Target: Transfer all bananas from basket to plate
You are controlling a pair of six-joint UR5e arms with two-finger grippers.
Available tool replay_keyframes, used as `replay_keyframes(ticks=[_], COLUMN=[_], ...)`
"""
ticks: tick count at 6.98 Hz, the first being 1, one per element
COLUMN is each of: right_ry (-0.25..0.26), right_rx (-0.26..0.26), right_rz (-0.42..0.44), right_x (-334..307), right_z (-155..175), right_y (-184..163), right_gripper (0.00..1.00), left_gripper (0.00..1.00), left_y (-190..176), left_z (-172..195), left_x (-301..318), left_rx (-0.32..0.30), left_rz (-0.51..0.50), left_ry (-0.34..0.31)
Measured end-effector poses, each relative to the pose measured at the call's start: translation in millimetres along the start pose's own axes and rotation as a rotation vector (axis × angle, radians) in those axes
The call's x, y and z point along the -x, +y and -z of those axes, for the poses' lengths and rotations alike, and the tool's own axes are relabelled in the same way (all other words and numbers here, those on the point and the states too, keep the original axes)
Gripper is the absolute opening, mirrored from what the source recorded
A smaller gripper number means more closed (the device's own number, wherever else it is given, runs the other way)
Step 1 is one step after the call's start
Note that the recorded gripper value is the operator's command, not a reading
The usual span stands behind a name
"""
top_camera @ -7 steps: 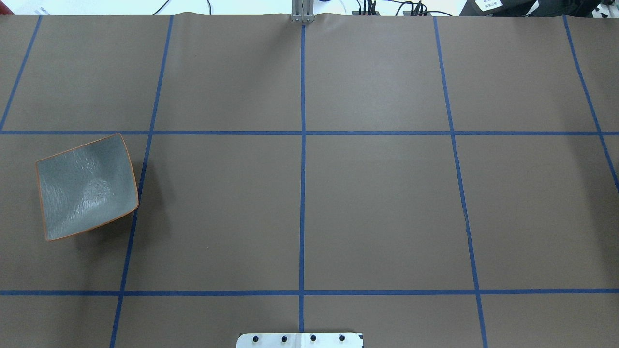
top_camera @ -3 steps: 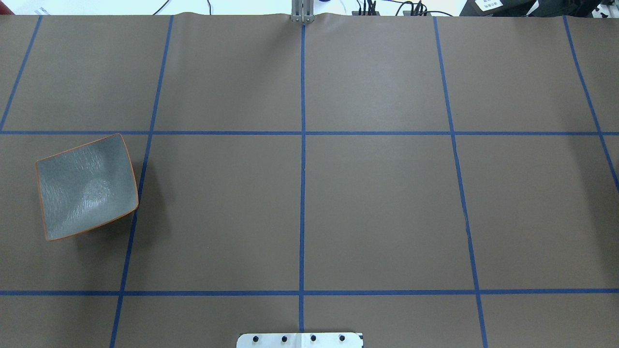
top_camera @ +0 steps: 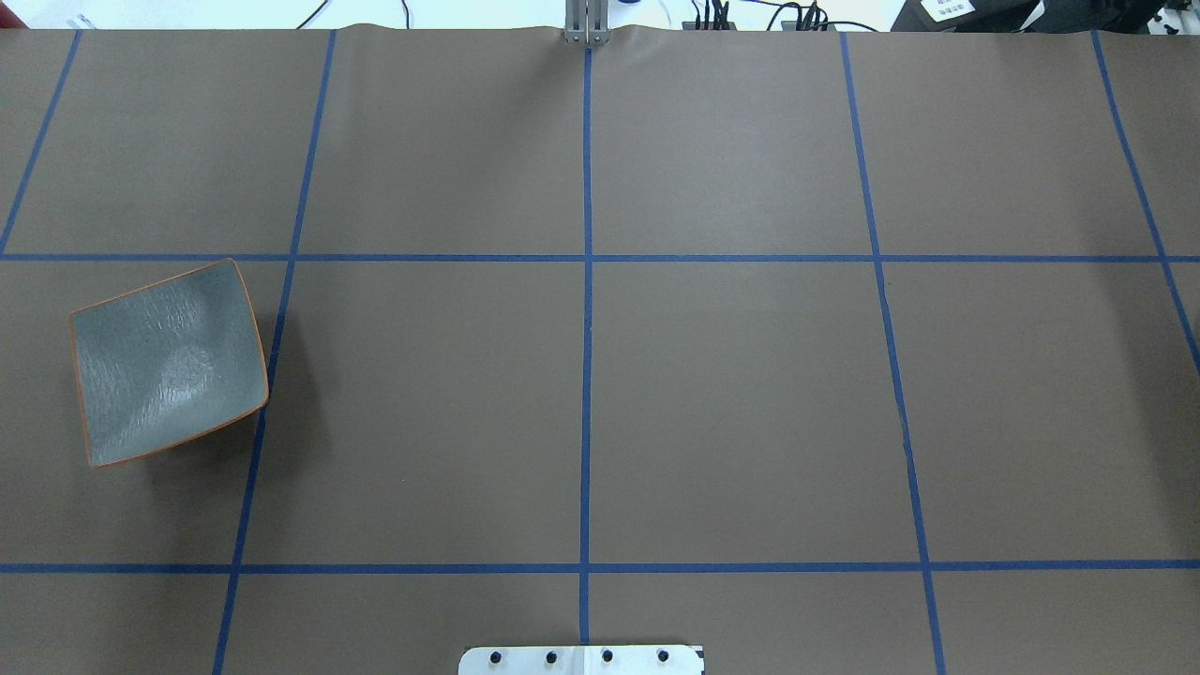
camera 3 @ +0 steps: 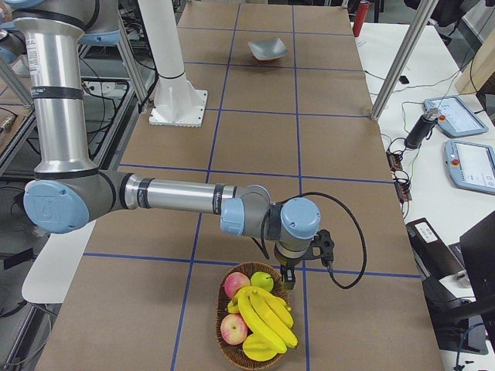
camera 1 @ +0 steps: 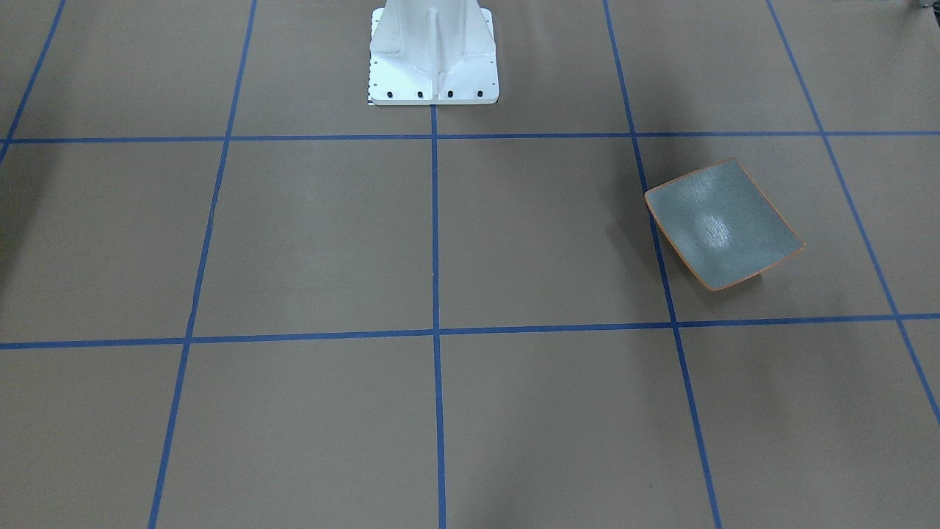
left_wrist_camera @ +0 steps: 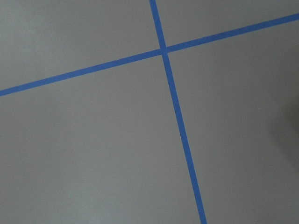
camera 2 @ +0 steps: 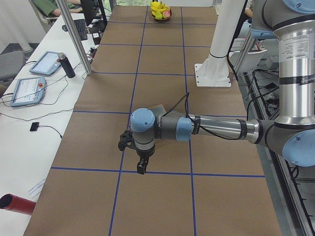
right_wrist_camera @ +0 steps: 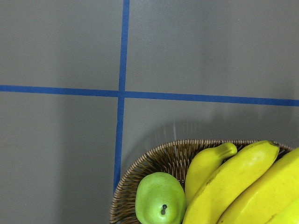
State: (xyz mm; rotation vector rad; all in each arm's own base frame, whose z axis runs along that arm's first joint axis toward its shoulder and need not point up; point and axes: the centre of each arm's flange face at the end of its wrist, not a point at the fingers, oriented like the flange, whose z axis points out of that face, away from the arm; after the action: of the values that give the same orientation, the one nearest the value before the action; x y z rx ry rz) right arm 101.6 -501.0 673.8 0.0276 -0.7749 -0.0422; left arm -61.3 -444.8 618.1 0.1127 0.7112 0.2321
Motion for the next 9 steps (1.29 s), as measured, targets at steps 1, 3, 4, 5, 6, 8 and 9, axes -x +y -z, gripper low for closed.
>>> replay_keyframes(ticks=[1, 3, 4, 5, 6, 8, 9], right_ry=[0.008, 0.015, 0.013, 0.011, 0.011, 0.021, 0.027], right_rx=[-0.01, -0.026, -0.027, -0.024, -0.024, -0.023, -0.02], right_rz=[0.01, 0.006, -0.008, -0.016, -0.019, -0.053, -0.087], right_x=[-1, -4, -4, -6, -7, -7, -9], right_z=[-1, -3, -3, -5, -6, -6, -7], right_y=[0, -3, -4, -3, -2, -3, -3], right_gripper=[1.0, 1.0, 1.0, 1.0, 1.0, 1.0, 1.0], left_gripper=[1.0, 1.0, 1.0, 1.0, 1.0, 1.0, 1.0], left_y=[-4, -14, -16, -17, -17, -15, -14], left_z=[2, 6, 7, 7, 6, 4, 3], left_x=[-1, -3, -4, -4, -4, -2, -2], left_rx=[-0.005, -0.01, -0.011, -0.011, -0.01, -0.006, -0.004], left_rz=[-0.006, -0.017, -0.019, -0.02, -0.018, -0.015, -0.014], left_ry=[-0.003, -0.013, -0.014, -0.014, -0.013, -0.012, -0.011])
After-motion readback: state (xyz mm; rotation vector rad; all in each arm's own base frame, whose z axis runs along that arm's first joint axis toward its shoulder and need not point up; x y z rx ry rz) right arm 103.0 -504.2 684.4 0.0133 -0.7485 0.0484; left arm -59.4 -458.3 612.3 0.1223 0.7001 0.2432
